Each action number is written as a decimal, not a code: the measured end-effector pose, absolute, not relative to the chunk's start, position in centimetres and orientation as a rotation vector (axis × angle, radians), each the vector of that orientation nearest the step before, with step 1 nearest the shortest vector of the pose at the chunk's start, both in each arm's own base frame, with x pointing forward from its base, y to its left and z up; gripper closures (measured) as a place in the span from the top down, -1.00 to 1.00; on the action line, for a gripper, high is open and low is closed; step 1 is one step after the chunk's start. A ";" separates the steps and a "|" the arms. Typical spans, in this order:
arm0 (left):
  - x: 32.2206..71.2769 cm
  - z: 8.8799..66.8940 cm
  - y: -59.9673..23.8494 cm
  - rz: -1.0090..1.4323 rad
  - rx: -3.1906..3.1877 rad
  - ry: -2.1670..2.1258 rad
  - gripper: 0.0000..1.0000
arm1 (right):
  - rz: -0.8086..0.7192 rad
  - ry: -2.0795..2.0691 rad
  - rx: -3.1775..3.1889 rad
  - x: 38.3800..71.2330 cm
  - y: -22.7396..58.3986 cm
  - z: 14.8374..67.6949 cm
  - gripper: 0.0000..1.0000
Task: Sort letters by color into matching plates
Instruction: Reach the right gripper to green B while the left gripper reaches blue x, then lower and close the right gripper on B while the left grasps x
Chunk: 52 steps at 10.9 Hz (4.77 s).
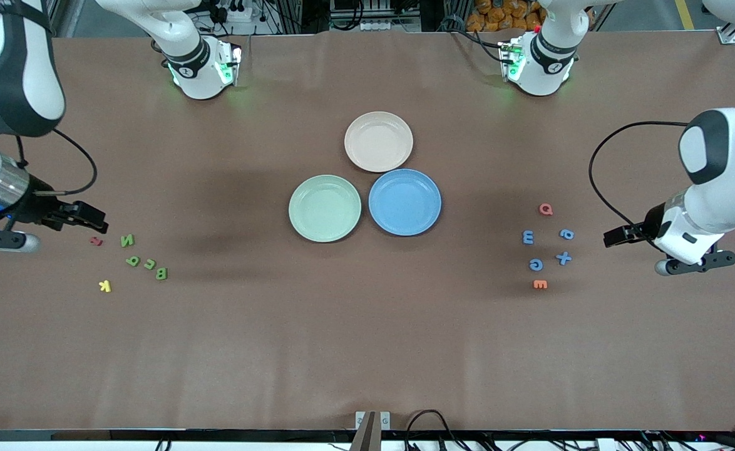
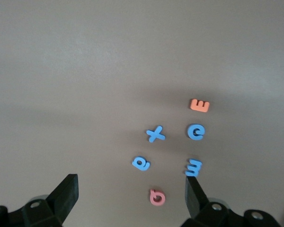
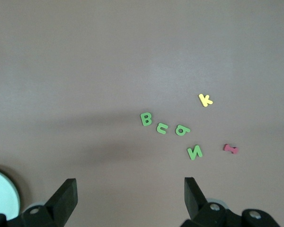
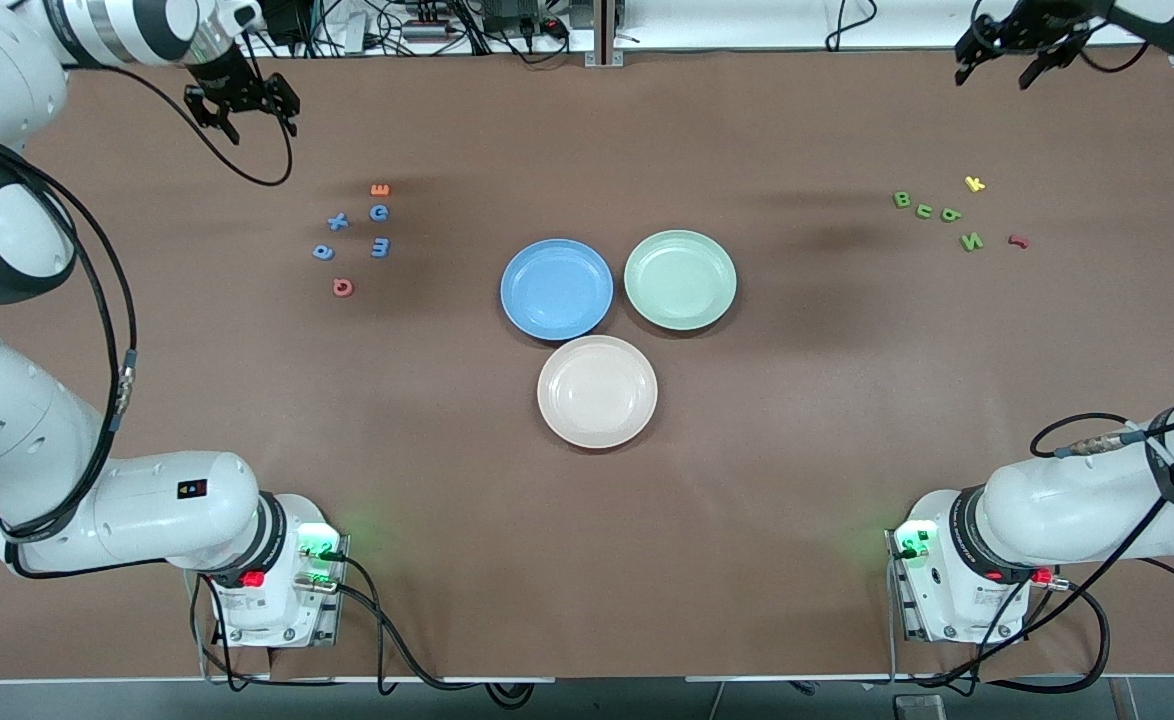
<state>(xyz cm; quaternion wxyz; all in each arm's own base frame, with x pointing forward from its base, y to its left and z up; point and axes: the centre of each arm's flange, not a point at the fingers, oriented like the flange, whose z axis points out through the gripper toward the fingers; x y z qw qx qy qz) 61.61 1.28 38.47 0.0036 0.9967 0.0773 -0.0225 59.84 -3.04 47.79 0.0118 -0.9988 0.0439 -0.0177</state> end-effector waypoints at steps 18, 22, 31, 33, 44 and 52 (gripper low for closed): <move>59.9 26.4 -0.3 -0.017 3.104 0.313 1.00 | -0.090 0.082 -3.135 61.8 -0.5 21.5 1.00; 59.8 25.4 -1.8 -0.035 3.101 0.338 1.00 | -0.089 0.064 -3.136 61.7 -1.7 20.4 1.00; 59.8 23.4 -1.6 -0.030 3.131 0.423 1.00 | -0.130 0.060 -3.130 61.7 -1.8 17.1 1.00; 59.8 23.1 -1.6 -0.037 3.131 0.426 1.00 | -0.130 0.059 -3.131 61.7 -1.8 17.1 1.00; 59.4 20.5 -1.6 -0.088 3.148 0.487 0.89 | -0.171 0.046 -3.134 61.9 -1.9 16.6 0.69; 60.1 19.4 -1.4 -0.054 3.144 0.568 0.74 | -0.186 0.028 -3.147 62.2 -2.6 17.0 0.36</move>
